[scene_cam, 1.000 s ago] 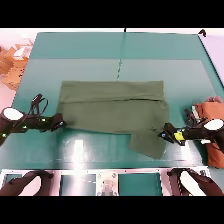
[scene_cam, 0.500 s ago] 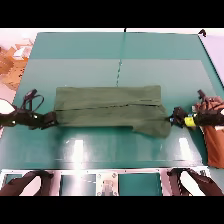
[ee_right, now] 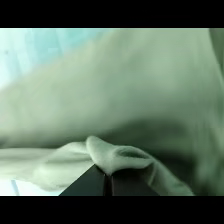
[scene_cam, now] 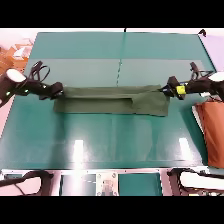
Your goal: Fold the shirts.
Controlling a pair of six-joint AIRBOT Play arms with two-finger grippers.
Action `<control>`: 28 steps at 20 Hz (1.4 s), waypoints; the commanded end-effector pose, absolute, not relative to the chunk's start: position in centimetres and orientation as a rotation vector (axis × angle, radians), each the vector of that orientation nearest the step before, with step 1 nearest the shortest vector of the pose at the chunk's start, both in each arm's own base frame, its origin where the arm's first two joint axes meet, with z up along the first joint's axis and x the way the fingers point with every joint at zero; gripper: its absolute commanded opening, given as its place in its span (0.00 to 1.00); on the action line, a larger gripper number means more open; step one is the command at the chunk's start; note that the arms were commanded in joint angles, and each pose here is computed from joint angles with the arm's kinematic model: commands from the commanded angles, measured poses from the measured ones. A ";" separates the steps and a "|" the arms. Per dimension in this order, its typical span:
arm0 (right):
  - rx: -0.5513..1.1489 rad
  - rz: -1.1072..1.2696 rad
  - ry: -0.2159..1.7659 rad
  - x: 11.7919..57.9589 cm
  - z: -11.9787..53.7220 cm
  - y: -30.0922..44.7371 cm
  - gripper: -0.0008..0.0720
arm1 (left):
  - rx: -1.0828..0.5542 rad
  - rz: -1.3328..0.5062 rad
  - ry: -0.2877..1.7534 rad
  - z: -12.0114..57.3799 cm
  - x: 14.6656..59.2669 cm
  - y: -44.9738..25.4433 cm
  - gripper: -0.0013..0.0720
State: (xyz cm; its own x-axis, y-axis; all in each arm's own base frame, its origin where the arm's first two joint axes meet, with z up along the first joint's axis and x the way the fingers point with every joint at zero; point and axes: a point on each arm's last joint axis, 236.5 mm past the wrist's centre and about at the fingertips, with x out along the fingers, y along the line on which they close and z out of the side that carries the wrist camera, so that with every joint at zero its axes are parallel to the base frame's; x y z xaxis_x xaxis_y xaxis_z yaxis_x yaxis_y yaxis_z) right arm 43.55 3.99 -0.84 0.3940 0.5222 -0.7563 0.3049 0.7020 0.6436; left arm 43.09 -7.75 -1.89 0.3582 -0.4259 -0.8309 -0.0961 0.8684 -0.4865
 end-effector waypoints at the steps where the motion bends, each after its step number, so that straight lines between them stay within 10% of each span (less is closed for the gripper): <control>1: 0.857 0.146 1.216 47.7 -5.1 4.0 0.04 | -0.521 -0.202 1.186 -4.6 47.4 -8.0 0.42; 2: 0.862 0.134 1.218 48.4 -6.1 3.7 0.04 | -0.521 -0.186 1.159 -4.9 48.3 -7.7 0.64; 4: 0.866 0.122 1.203 49.9 -6.8 2.8 0.07 | -0.505 -0.141 1.069 -4.0 50.5 -5.8 0.69; 8: 0.792 0.226 1.177 50.1 -2.3 -1.0 0.74 | -0.520 -0.110 0.999 1.4 52.4 -0.9 0.69; 11: 0.724 0.329 1.224 47.4 -1.5 -3.3 0.91 | -0.528 -0.143 1.077 3.4 50.7 0.5 0.69; 12: 0.713 0.338 1.249 46.5 -2.0 -3.9 0.91 | -0.527 -0.155 1.099 3.4 50.2 0.3 0.65; 14: 0.682 0.369 1.282 45.3 -3.4 -3.8 0.91 | -0.532 -0.193 1.149 3.3 49.1 -0.7 0.17; 15: 0.680 0.390 1.302 44.8 -4.1 -3.5 0.91 | -0.524 -0.216 1.164 3.2 48.7 -1.3 0.08; 26: 0.770 0.512 1.432 44.1 -11.7 0.5 0.91 | -0.602 -0.489 1.096 6.7 48.6 -7.1 0.08; 28: 0.763 0.484 1.433 44.8 -12.1 1.4 0.58 | -0.595 -0.548 1.080 7.4 48.6 -9.1 0.08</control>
